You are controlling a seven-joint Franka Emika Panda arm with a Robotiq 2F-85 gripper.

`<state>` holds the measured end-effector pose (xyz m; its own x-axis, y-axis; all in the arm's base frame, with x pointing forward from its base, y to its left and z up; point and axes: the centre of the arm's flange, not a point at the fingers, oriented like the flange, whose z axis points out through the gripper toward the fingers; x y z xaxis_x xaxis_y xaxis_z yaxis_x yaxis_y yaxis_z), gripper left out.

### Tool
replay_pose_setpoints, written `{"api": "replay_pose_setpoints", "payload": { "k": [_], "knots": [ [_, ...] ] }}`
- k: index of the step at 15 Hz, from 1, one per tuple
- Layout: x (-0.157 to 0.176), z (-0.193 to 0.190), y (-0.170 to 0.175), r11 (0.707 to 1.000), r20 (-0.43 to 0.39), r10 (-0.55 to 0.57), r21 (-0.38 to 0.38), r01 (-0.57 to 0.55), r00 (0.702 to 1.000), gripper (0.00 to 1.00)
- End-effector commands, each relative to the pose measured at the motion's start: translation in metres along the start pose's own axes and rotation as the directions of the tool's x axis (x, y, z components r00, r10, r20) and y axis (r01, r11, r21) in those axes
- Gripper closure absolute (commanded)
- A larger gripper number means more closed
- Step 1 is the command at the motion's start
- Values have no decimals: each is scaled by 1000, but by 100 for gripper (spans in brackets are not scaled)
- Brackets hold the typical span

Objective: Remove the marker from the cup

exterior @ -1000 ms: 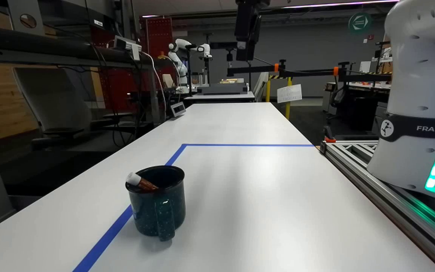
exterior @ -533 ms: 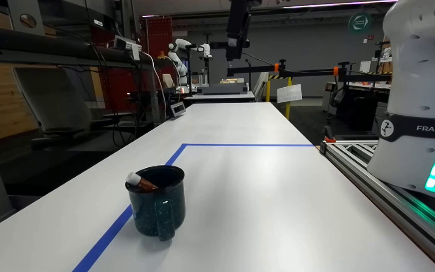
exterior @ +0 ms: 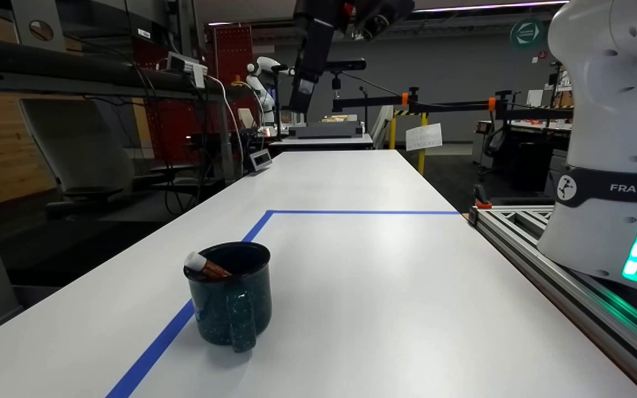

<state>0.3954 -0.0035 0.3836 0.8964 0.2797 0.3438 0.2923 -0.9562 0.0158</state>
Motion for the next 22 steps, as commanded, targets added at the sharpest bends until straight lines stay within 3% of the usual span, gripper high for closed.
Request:
{"api": "replay_pose_setpoints", "payload": {
  "k": [1, 6, 7, 14, 22],
  "knots": [
    [22, 43, -2, 981, -32, -146, 126, 149, 989, 0],
    [44, 87, -37, 897, -53, -355, 261, 357, 933, 0],
    [48, 94, -44, 892, -52, -370, 259, 371, 927, 0],
    [66, 146, -35, 944, 11, -269, 199, 262, 963, 0],
    [77, 186, -48, 956, 43, -223, 204, 210, 974, 0]
  ]
}}
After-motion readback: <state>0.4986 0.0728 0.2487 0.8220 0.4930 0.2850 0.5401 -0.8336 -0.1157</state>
